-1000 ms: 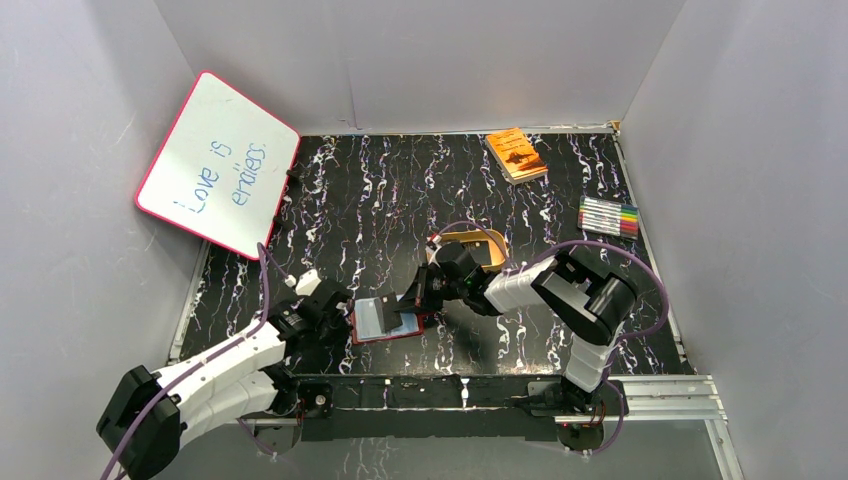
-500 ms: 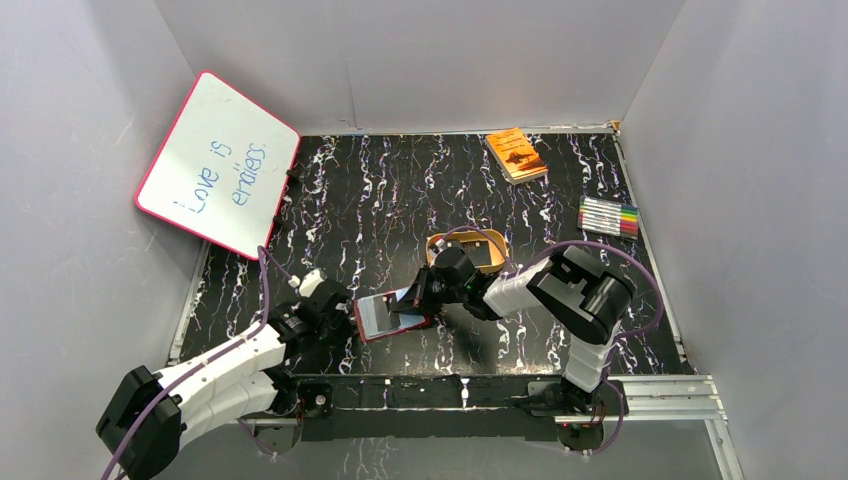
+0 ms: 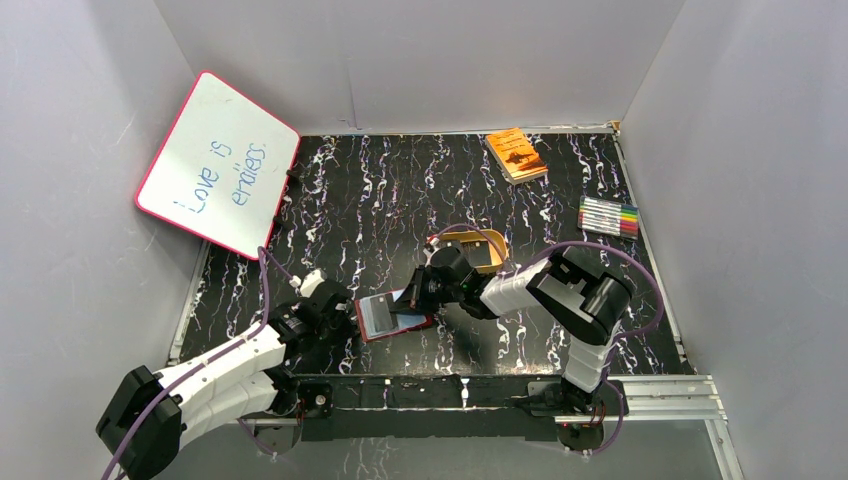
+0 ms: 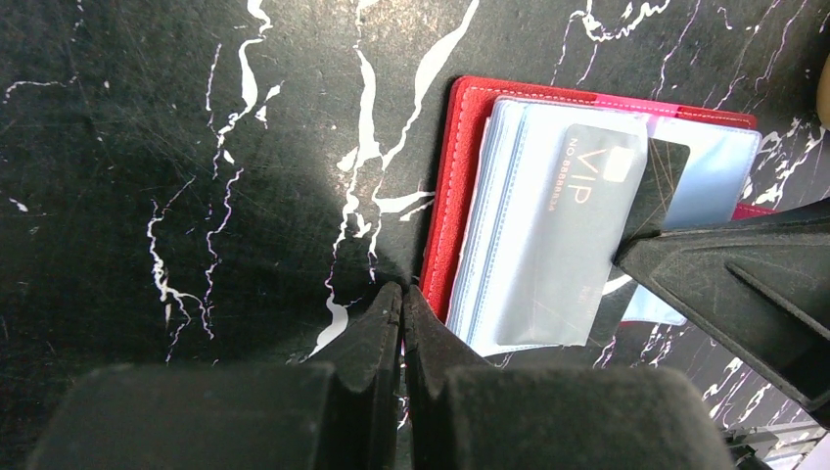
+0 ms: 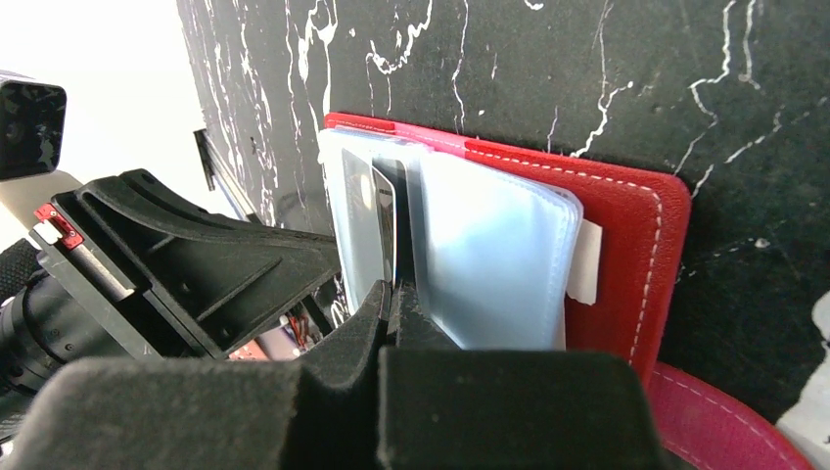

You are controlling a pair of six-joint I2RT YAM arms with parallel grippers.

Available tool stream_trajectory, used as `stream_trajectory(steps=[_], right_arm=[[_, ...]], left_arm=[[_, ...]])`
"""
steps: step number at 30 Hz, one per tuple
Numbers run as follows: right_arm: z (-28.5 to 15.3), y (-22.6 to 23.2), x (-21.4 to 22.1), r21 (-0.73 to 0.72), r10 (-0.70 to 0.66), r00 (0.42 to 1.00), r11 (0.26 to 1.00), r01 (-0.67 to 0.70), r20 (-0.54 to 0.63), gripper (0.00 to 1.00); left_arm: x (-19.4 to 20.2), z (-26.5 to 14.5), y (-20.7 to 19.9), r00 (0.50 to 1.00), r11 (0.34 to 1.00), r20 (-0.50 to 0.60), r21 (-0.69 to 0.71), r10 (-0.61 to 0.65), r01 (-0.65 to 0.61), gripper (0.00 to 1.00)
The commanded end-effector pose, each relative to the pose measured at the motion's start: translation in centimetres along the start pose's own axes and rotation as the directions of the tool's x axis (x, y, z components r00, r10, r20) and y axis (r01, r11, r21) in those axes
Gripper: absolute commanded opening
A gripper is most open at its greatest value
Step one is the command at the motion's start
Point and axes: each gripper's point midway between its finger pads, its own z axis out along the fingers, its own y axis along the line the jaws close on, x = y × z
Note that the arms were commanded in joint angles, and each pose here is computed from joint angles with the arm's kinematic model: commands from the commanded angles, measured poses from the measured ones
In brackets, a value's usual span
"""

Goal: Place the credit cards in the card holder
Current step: Insert the credit card into the card holder.

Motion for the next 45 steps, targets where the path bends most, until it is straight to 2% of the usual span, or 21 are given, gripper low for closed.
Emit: stream_trajectory(steps=[1,8,14,23,28,32,36,40,45], right_arm=[[0.0,-0.8,1.2,0.05,-0.055,0.997,0.997,0.057,-0.045,0.0],[0.8,-0.3,2.0,0.025,-0.067,0.993,0.997,0.07,-0.102,0.0],[0.4,-0.1,2.0,0.034,-0.073,0.992,0.996,0.077,-0.101,0.0],[-1.6,-0.5,1.1,0.126,-0.109,0.992,0.985,0.116,-0.063,0.37],[-2.8,0.0,0.3,0.153,-0.146,0.989,0.977,0.149,-0.037,0.44],[-3.5,-0.1,-0.8,0.194,-0.172,0.985,0.966,0.172,-0.018,0.43],[-3.6,-0.1,-1.8,0.221,-0.204,0.979,0.954,0.2,-0.007,0.35],[-3.7,0.3,-2.5,0.229,-0.23,0.973,0.948,0.222,0.009,0.31],[-3.5,-0.1,-3.2,0.271,-0.253,0.967,0.932,0.242,0.006,0.18]], left_arm=[[1.8,0.6,2.7,0.998,0.997,-0.066,-0.08,0.017,-0.022,0.0],[1.8,0.8,2.2,0.998,0.998,-0.069,-0.062,0.014,-0.018,0.0],[1.7,0.8,2.2,0.998,0.998,-0.062,-0.066,0.015,-0.019,0.0],[1.4,0.6,2.6,0.999,0.997,-0.045,-0.077,0.015,-0.018,0.0],[1.3,0.5,2.6,0.999,0.997,-0.042,-0.079,0.015,-0.019,0.0],[1.2,0.5,2.6,0.999,0.996,-0.039,-0.082,0.019,-0.022,0.0],[1.1,0.4,2.5,0.999,0.996,-0.037,-0.081,0.02,-0.023,0.0],[1.0,0.3,2.5,0.999,0.996,-0.034,-0.082,0.022,-0.025,0.0],[1.0,0.4,2.5,0.999,0.996,-0.031,-0.082,0.026,-0.029,0.0]])
